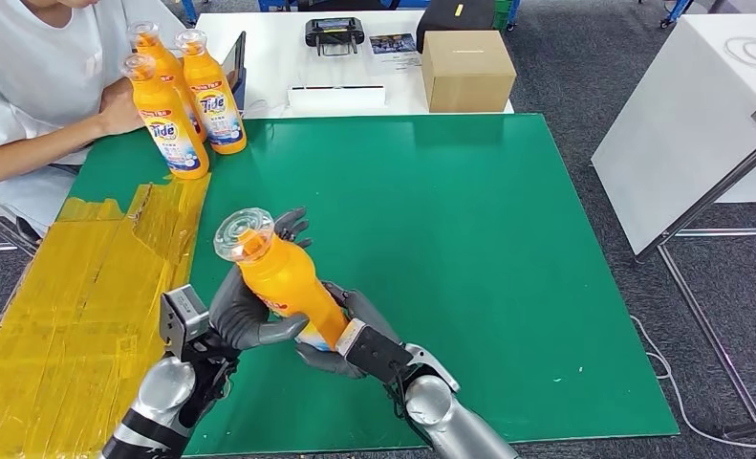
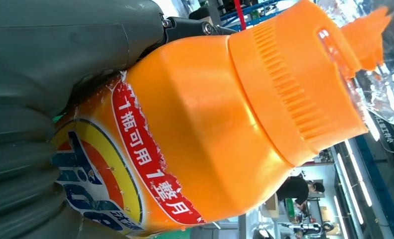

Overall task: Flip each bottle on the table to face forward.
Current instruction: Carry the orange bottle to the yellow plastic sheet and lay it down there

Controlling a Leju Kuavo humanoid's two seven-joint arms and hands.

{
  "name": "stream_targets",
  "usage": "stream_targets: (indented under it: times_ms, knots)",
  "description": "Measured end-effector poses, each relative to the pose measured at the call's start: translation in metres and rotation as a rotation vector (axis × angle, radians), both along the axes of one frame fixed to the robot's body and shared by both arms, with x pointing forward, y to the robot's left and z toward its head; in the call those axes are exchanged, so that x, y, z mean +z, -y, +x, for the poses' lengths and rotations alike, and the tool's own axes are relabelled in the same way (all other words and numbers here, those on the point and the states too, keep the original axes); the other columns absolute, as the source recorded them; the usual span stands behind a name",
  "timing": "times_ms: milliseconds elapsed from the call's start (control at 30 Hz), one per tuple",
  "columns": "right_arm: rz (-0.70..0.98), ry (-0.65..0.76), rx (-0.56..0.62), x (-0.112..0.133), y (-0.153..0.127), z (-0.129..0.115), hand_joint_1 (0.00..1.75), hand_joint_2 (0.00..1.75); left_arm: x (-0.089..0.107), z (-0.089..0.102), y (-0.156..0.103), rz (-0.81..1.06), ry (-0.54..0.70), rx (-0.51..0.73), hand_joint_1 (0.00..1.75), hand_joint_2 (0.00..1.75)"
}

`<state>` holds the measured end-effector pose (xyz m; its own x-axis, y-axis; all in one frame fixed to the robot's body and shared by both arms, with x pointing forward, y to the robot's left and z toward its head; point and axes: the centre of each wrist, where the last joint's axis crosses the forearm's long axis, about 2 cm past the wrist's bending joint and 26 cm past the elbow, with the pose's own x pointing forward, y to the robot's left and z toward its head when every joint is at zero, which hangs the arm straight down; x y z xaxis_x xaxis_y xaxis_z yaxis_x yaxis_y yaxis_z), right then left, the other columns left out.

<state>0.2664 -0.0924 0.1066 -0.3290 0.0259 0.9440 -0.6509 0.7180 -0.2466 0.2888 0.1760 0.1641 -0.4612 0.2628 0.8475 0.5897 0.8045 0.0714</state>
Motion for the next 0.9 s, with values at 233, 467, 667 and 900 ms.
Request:
stream_targets:
  times_ms: [233, 467, 667, 900]
  knots:
    - [-0.037, 0.033, -0.021, -0.0010, 0.0009, 0.0004, 1.45, 1.75, -0.0021, 0.0007, 0.0015, 0.038, 0.018, -0.003, 0.79, 1.75]
    - [-0.063, 0.058, -0.036, -0.0008, 0.0010, 0.0005, 1.46, 1.75, -0.0038, -0.0002, 0.0013, 0.018, -0.013, 0.006, 1.75, 1.75]
    - [-0.082, 0.068, -0.039, -0.0009, 0.0003, -0.0002, 1.47, 1.75, -0.0076, -0.0001, 0.0002, 0.013, -0.046, 0.010, 1.75, 1.75]
    - [-0.083, 0.069, -0.035, -0.0010, -0.0013, -0.0014, 1.49, 1.75, -0.0098, 0.0000, 0.0003, 0.013, -0.056, 0.013, 1.75, 1.75]
